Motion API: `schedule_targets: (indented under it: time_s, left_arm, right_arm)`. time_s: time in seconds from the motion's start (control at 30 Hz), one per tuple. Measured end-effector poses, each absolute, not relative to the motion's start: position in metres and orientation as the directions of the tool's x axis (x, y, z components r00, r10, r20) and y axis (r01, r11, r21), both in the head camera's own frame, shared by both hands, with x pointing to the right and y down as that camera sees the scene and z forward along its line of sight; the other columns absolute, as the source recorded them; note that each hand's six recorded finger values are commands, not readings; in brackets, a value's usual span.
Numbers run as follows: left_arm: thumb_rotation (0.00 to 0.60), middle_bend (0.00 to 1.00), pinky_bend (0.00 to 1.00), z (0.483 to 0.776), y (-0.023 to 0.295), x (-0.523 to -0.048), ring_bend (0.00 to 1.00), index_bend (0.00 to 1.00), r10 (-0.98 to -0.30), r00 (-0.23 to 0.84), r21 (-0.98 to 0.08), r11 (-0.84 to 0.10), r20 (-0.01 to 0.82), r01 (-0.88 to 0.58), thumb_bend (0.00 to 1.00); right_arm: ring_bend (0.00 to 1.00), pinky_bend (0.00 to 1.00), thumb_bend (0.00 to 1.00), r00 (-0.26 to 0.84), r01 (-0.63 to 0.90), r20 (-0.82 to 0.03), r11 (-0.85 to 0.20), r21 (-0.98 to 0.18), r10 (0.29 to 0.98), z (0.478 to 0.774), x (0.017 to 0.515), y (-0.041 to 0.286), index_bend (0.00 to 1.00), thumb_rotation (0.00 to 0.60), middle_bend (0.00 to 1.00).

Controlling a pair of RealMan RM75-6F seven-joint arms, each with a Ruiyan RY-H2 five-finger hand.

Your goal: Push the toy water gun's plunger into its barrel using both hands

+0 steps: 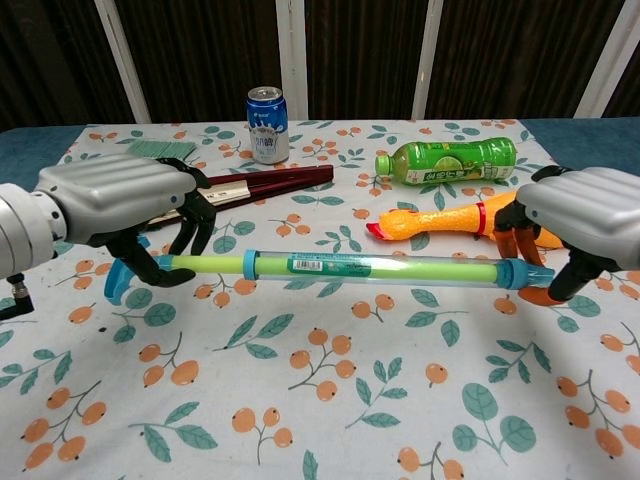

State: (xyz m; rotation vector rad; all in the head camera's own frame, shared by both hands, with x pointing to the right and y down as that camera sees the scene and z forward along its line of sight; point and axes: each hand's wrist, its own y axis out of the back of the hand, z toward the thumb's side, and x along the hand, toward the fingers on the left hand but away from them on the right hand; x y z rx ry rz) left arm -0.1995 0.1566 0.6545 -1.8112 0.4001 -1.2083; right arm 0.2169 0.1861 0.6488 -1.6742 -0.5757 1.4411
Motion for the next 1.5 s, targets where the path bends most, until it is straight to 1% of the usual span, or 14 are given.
schedule_targets:
  time_s: [0.63, 0.73, 0.77, 0.83, 0.87, 0.9, 0.93, 1.0, 1.1, 1.13, 1.17, 1.23, 1.37, 1.5]
  left_arm:
    - [0.600, 0.59, 0.00, 0.653, 0.163, -0.180, 0.09, 0.61, -0.688, 0.484, -0.829, -0.534, 0.541, 0.167, 0.58]
    - [0.600, 0.57, 0.00, 0.653, 0.164, -0.179, 0.09, 0.59, -0.691, 0.483, -0.830, -0.534, 0.538, 0.161, 0.58]
    - [0.600, 0.54, 0.00, 0.653, 0.164, -0.178, 0.09, 0.58, -0.691, 0.482, -0.830, -0.535, 0.539, 0.160, 0.56]
    - [0.600, 0.48, 0.00, 0.653, 0.166, -0.179, 0.09, 0.54, -0.690, 0.482, -0.828, -0.536, 0.541, 0.162, 0.51]
    - [0.600, 0.41, 0.00, 0.653, 0.166, -0.179, 0.08, 0.51, -0.689, 0.481, -0.828, -0.538, 0.542, 0.162, 0.46]
    - [0.600, 0.37, 0.00, 0.654, 0.166, -0.180, 0.08, 0.48, -0.690, 0.479, -0.827, -0.539, 0.543, 0.161, 0.43]
    - [0.600, 0.31, 0.00, 0.654, 0.167, -0.181, 0.07, 0.44, -0.690, 0.477, -0.826, -0.540, 0.544, 0.161, 0.38]
    - [0.600, 0.24, 0.00, 0.654, 0.167, -0.183, 0.06, 0.37, -0.693, 0.471, -0.825, -0.541, 0.546, 0.161, 0.30]
    - [0.600, 0.21, 0.00, 0.654, 0.167, -0.186, 0.05, 0.32, -0.694, 0.466, -0.823, -0.547, 0.549, 0.154, 0.24]
    - [0.600, 0.20, 0.00, 0.653, 0.167, -0.187, 0.04, 0.31, -0.694, 0.465, -0.822, -0.549, 0.550, 0.153, 0.22]
    - [0.600, 0.19, 0.00, 0.653, 0.167, -0.189, 0.04, 0.30, -0.693, 0.464, -0.821, -0.551, 0.552, 0.153, 0.22]
    - [0.600, 0.19, 0.00, 0.653, 0.169, -0.192, 0.03, 0.29, -0.691, 0.461, -0.817, -0.558, 0.556, 0.147, 0.22]
    - [0.600, 0.17, 0.00, 0.651, 0.175, -0.203, 0.03, 0.29, -0.691, 0.447, -0.804, -0.582, 0.568, 0.122, 0.21]
    - [0.600, 0.15, 0.00, 0.642, 0.180, -0.222, 0.01, 0.28, -0.711, 0.433, -0.810, -0.582, 0.554, 0.080, 0.21]
  right_arm:
    - [0.36, 0.00, 0.34, 0.234, -0.148, -0.578, -0.559, -0.816, 0.782, 0.646, 0.210, 0.187, 0.79, 0.600, 0.70]
    - [0.36, 0.00, 0.34, 0.234, -0.151, -0.577, -0.557, -0.817, 0.783, 0.646, 0.209, 0.187, 0.79, 0.600, 0.70]
    - [0.36, 0.00, 0.34, 0.234, -0.153, -0.576, -0.556, -0.817, 0.783, 0.646, 0.209, 0.187, 0.77, 0.600, 0.70]
    - [0.32, 0.00, 0.34, 0.233, -0.156, -0.579, -0.557, -0.815, 0.782, 0.647, 0.210, 0.187, 0.66, 0.600, 0.65]
    - [0.28, 0.00, 0.34, 0.231, -0.158, -0.581, -0.559, -0.814, 0.780, 0.647, 0.211, 0.188, 0.56, 0.600, 0.58]
    - [0.22, 0.00, 0.34, 0.230, -0.160, -0.584, -0.562, -0.812, 0.779, 0.647, 0.212, 0.188, 0.46, 0.600, 0.51]
    - [0.18, 0.00, 0.34, 0.228, -0.163, -0.588, -0.565, -0.809, 0.776, 0.648, 0.213, 0.189, 0.39, 0.600, 0.45]
    - [0.09, 0.00, 0.34, 0.220, -0.176, -0.598, -0.571, -0.802, 0.771, 0.649, 0.215, 0.189, 0.21, 0.600, 0.31]
    - [0.02, 0.00, 0.34, 0.202, -0.205, -0.614, -0.580, -0.788, 0.763, 0.650, 0.221, 0.190, 0.07, 0.600, 0.18]
    - [0.01, 0.00, 0.34, 0.195, -0.213, -0.620, -0.584, -0.783, 0.760, 0.650, 0.223, 0.191, 0.05, 0.600, 0.16]
    - [0.00, 0.00, 0.34, 0.185, -0.224, -0.628, -0.590, -0.776, 0.756, 0.651, 0.226, 0.192, 0.02, 0.600, 0.11]
    - [0.00, 0.00, 0.34, 0.170, -0.242, -0.640, -0.598, -0.764, 0.749, 0.651, 0.230, 0.193, 0.00, 0.600, 0.07]
    - [0.00, 0.00, 0.34, 0.130, -0.290, -0.655, -0.603, -0.743, 0.744, 0.649, 0.246, 0.195, 0.00, 0.600, 0.04]
    - [0.00, 0.00, 0.34, 0.116, -0.281, -0.646, -0.599, -0.750, 0.754, 0.646, 0.258, 0.196, 0.00, 0.600, 0.00]
